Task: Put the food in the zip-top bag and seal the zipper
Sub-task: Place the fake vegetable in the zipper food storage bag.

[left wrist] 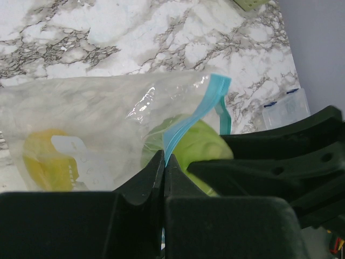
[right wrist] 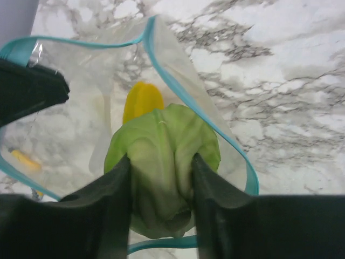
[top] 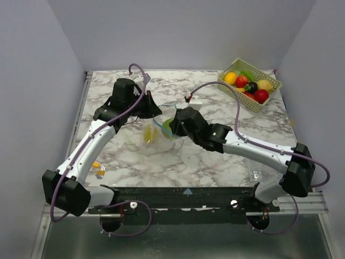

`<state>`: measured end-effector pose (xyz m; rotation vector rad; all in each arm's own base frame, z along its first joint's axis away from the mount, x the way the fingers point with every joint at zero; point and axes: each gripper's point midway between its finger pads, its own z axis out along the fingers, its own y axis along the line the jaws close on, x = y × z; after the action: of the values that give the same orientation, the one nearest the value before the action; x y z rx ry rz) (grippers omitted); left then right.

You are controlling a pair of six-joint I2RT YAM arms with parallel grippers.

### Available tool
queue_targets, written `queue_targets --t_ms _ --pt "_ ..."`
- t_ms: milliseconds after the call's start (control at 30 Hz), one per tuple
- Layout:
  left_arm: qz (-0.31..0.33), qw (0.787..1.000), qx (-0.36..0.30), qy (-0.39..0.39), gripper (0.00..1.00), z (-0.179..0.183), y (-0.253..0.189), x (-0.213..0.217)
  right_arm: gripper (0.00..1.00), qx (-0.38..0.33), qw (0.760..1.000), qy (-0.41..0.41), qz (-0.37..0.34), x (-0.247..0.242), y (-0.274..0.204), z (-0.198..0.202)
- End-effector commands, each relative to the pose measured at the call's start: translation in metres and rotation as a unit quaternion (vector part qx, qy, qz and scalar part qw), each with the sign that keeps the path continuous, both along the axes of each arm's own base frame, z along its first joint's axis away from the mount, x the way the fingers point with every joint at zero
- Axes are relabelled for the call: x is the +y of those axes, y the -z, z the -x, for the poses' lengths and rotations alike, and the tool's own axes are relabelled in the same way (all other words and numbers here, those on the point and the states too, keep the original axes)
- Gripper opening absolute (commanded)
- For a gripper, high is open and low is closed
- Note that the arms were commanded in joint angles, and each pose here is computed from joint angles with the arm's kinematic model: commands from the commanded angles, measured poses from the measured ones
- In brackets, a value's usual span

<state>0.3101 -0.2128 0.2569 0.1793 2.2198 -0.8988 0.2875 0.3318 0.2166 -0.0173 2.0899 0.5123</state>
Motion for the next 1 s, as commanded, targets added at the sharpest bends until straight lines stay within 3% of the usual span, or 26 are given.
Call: queue_targets --t_ms 0,67,133,233,367,467,533,767,967 --pt "0.011 1.0 -0.011 -0.006 0.0 -0.005 -0.007 -0.001 0.48 -0.001 0.999 -0.054 0.005 0.025 0.005 0.014" --pt "0.017 1.0 -0.005 0.001 0.0 -0.004 -0.005 -0.004 0.71 -0.007 0.997 -0.078 -0.021 0.038 -0.004 0.016" --pt "0.017 1.0 -0.006 0.002 0.0 -0.004 -0.005 -0.004 0.87 -0.018 0.996 -0.08 -0.029 0.041 -0.016 0.015" --pt "0.014 1.0 -0.006 0.002 0.0 -0.005 -0.004 -0.004 0.96 -0.024 0.995 -0.084 -0.044 0.04 -0.031 0.013" --pt "0.017 1.0 -0.004 0.005 0.0 -0.004 -0.005 -0.005 0.95 -0.031 0.995 -0.077 -0.05 0.033 -0.045 0.01" --pt "0.015 1.0 -0.005 0.003 0.0 -0.004 -0.005 -0.004 0.8 -0.041 0.996 -0.066 -0.048 0.023 -0.055 0.007" --pt "0.012 1.0 -0.008 -0.002 0.0 -0.005 -0.005 -0.003 0.76 -0.049 0.997 -0.053 -0.039 0.015 -0.062 0.006" --pt "0.004 1.0 0.0 -0.008 0.0 -0.007 -0.002 -0.001 0.75 -0.064 0.998 0.014 -0.015 -0.043 -0.076 -0.023" --pt "0.003 1.0 0.007 0.0 0.0 -0.007 0.001 -0.003 0.8 -0.065 0.993 0.1 -0.004 -0.123 -0.077 -0.07"
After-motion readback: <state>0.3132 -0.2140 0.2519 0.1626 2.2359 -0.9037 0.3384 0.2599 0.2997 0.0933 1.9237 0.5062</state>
